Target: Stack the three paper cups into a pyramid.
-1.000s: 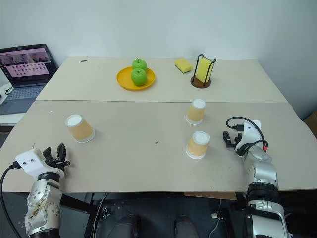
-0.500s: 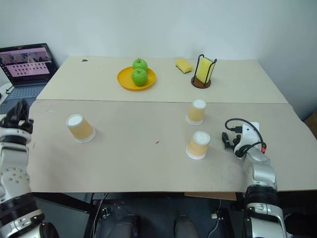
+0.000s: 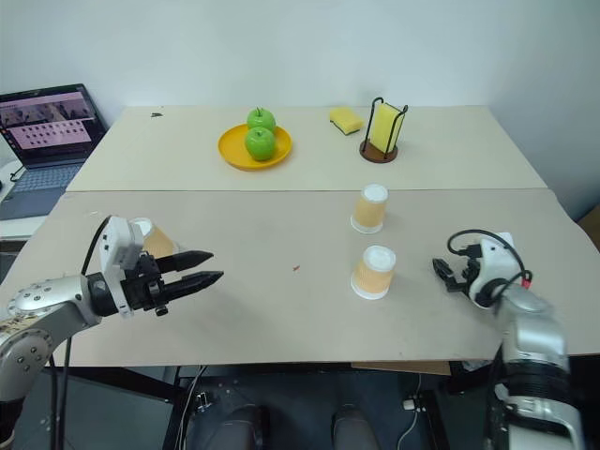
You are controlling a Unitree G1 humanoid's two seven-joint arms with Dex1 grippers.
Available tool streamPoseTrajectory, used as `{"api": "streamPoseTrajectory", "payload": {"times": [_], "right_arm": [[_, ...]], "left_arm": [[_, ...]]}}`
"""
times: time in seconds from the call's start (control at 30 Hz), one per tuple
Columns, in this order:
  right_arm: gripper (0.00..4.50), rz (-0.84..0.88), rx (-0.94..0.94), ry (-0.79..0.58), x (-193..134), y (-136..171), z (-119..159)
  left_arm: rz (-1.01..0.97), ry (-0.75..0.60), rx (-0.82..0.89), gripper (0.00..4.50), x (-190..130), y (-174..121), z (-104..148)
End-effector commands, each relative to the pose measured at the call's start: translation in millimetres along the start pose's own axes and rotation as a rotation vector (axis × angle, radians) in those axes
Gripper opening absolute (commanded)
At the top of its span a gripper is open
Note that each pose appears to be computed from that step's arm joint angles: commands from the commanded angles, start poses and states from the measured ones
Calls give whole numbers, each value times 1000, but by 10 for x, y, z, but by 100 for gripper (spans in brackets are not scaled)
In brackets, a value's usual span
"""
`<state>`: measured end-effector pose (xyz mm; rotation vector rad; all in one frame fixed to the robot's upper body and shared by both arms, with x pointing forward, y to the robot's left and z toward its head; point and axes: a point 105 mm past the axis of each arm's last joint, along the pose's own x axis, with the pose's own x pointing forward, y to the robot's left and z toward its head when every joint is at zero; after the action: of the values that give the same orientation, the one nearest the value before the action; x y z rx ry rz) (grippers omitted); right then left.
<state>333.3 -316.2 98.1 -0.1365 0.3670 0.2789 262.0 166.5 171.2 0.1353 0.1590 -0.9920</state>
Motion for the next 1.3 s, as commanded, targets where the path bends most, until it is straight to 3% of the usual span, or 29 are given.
{"api": "streamPoseTrajectory", "payload": {"times": [0.03, 0.13, 0.3, 0.6, 1.3], "right_arm": [[450, 388, -72, -28, -355, 298, 282], [450, 628, -129, 0, -574, 510, 363], [450, 698, -286, 26, -378, 742, 477], [450, 658, -428, -21, -108, 913, 616], [450, 714, -381, -122, 43, 1249, 885]], "left_arm": [[-61, -13, 55, 246, 8, -86, 46], [-93, -20, 48, 246, 40, -150, 24], [-113, -25, 39, 246, 112, -218, -9], [-104, -29, 19, 246, 154, -275, -13], [-49, -51, 30, 246, 189, -206, 33]]}}
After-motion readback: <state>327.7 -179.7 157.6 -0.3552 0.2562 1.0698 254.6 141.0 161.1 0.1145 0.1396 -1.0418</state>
